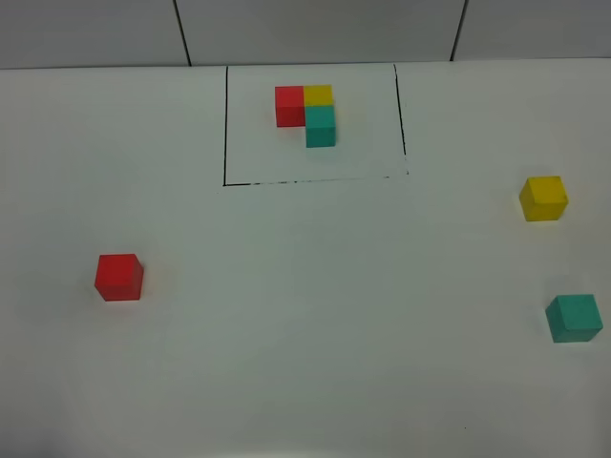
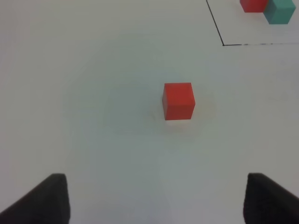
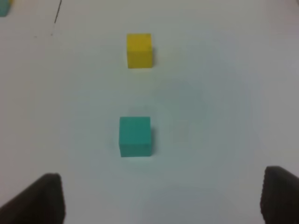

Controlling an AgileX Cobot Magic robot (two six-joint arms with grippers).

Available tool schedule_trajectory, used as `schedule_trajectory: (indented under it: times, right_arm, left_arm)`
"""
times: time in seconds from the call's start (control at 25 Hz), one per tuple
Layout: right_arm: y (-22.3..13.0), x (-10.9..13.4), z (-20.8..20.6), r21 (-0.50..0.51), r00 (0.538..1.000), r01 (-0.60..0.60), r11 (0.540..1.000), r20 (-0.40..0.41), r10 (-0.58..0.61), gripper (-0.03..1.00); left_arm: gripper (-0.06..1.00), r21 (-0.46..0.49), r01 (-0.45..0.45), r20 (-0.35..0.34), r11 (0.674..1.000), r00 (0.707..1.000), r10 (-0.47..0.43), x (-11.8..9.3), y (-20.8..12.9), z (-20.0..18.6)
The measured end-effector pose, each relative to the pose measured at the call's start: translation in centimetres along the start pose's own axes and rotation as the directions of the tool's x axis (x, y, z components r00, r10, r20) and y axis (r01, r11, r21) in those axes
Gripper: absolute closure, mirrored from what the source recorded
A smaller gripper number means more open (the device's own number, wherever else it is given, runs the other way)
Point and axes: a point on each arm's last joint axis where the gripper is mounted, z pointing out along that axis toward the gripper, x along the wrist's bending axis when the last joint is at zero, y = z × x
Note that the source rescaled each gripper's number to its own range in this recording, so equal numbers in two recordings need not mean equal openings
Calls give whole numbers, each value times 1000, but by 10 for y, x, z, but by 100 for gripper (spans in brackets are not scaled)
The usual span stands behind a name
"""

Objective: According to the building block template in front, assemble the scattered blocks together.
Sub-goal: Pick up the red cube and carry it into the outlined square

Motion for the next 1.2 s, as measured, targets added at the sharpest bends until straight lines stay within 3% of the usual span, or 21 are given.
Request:
schedule_trajectory:
  times: [1.2]
  right_arm:
    - [0,0,0,0,1000,0,1000,1,0,25]
  left_arm:
    - [-1,0,0,0,1000,1000,0,0,0,0]
